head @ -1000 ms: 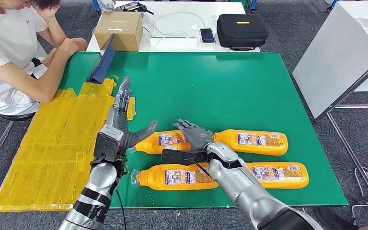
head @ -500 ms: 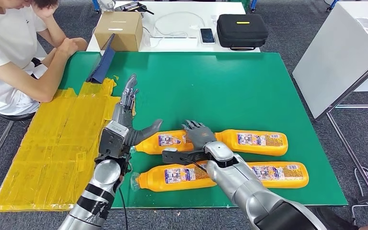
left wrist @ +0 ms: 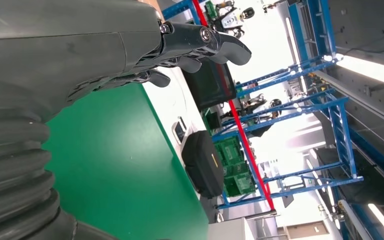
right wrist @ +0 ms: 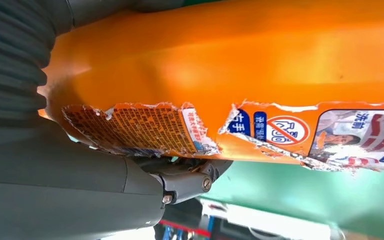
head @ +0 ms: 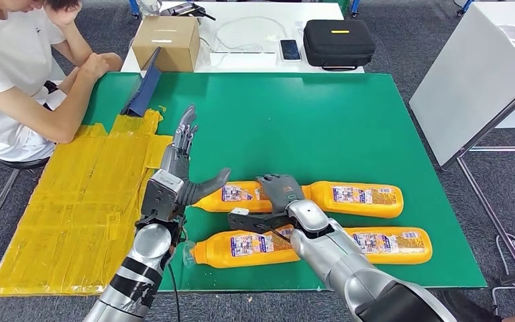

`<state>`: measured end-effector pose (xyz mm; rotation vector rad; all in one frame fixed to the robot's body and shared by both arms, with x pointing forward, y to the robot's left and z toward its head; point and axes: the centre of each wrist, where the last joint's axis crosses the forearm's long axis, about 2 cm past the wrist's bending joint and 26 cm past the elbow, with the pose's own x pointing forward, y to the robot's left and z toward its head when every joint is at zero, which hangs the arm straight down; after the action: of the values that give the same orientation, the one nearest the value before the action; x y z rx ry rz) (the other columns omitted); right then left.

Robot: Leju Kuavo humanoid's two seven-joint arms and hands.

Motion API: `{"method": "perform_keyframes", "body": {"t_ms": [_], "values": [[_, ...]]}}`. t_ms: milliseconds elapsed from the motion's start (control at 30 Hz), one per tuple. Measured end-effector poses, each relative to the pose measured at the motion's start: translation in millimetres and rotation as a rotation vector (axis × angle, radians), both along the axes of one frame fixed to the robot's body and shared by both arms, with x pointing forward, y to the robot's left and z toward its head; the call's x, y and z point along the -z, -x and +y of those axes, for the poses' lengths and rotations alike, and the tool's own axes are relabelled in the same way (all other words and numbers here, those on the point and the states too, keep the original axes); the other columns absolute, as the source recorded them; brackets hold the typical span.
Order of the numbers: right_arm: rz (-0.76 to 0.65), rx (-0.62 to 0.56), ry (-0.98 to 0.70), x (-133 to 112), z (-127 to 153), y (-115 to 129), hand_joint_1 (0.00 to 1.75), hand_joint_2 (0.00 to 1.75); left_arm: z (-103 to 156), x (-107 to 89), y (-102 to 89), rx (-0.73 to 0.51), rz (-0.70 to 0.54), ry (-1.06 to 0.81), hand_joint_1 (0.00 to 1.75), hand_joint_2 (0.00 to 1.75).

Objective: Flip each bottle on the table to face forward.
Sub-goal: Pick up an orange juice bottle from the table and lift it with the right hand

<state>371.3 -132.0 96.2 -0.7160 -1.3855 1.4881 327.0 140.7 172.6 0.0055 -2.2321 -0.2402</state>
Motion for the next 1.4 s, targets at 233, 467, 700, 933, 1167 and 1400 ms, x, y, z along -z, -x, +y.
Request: {"method": "perform_keyframes", "body": {"t_ms": [233, 467, 700, 933, 1167, 1400], "values": [[-0.155, 0.008, -0.13, 2.8, -2.4, 5.4, 1.75, 1.75, -0.7, -0.1, 0.2, 0.003, -0.001, -0.001, 0.0, 1.75], [-0.342, 0.055, -0.333, -2.3, -6.2, 8.6, 1.75, 1.75, -4.3, -0.8, 0.7, 0.009, -0.008, 0.006, 0.0, 1.75], [-0.372, 0.132, -0.458, -4.2, -15.6, 8.9, 1.75, 1.75, -6.8, 0.0, 1.5, 0.012, -0.014, 0.012, 0.0, 1.75], [-0.343, 0.21, -0.537, -2.7, -23.1, 8.5, 1.75, 1.75, -7.7, 0.0, 2.1, 0.002, -0.026, 0.014, 0.0, 1.75], [-0.294, 0.358, -0.649, -1.4, -41.9, 4.0, 1.75, 1.75, -5.7, -2.6, 7.7, -0.042, -0.068, 0.029, 0.0, 1.75], [-0.298, 0.435, -0.696, -2.4, -56.7, 0.4, 1.75, 1.75, -4.6, -5.6, 12.2, -0.05, -0.088, 0.042, 0.0, 1.75]]}}
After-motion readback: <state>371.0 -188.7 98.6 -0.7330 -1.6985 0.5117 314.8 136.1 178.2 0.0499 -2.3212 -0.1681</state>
